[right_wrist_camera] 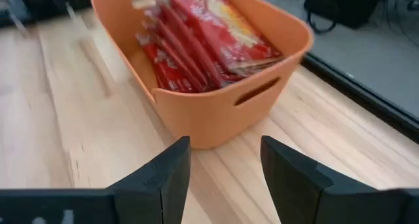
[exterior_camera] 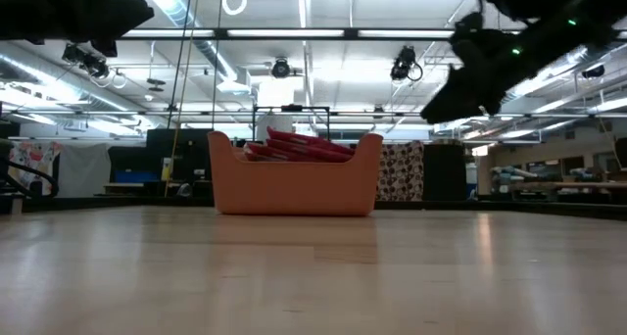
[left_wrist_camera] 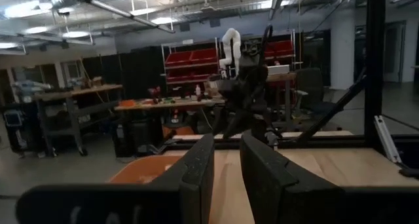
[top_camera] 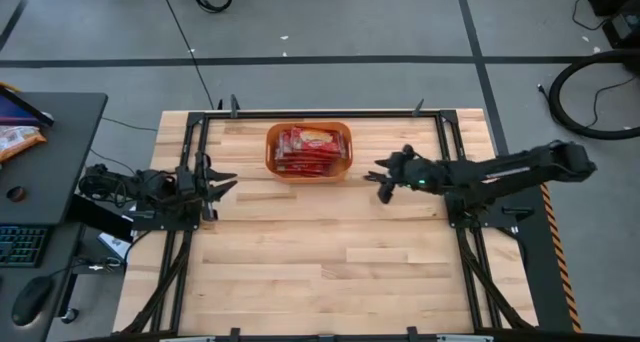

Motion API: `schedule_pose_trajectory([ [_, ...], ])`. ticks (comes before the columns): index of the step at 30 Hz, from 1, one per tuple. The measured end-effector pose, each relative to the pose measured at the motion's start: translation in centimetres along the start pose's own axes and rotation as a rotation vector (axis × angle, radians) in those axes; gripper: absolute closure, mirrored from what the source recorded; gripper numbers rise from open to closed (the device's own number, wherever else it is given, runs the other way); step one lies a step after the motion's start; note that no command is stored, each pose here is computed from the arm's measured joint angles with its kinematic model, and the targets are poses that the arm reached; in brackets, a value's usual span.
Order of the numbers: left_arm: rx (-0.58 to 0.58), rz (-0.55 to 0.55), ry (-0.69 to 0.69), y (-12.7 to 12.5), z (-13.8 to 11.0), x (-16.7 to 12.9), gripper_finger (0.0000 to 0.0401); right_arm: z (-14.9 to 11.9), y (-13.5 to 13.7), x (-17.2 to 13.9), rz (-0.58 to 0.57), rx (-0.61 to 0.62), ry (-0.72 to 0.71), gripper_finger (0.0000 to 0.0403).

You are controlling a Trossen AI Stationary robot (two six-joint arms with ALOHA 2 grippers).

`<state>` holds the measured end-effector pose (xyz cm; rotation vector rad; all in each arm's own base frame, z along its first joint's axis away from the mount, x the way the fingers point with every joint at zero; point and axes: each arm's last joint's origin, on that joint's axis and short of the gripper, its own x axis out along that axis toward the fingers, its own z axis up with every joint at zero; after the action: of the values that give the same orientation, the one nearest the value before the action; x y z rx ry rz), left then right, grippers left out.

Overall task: Sort popcorn bags into baskets
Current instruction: Return to Home Position

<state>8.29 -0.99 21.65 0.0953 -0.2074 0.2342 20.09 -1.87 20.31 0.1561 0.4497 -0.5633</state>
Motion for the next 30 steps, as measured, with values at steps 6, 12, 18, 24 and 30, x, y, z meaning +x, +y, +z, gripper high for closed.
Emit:
schedule_pose_trajectory([
  [6, -0.080, -0.008, 0.053, -0.1, -0.6, 0.0, 0.0321, -3.4, -2.2, -2.2, 0.044, 0.084, -0.146, 0.0214],
  [12, -0.090, -0.007, 0.057, -0.1, -0.6, 0.0, 0.0321, -7.1, -3.8, -3.1, 0.088, 0.152, -0.311, 0.0214],
  [18, -0.077, -0.004, 0.047, -0.1, -0.5, 0.0, 0.0321, -7.3, -4.5, -3.5, 0.052, 0.159, -0.314, 0.0214],
  [24, -0.067, -0.002, 0.054, -0.1, -0.6, 0.0, 0.0326, -7.0, -4.8, -4.6, 0.093, 0.128, -0.370, 0.0214],
  [30, -0.002, 0.067, 0.125, 0.1, -1.3, -0.1, 0.0345, -6.9, -6.0, -5.8, -0.084, 0.206, -0.459, 0.0214],
])
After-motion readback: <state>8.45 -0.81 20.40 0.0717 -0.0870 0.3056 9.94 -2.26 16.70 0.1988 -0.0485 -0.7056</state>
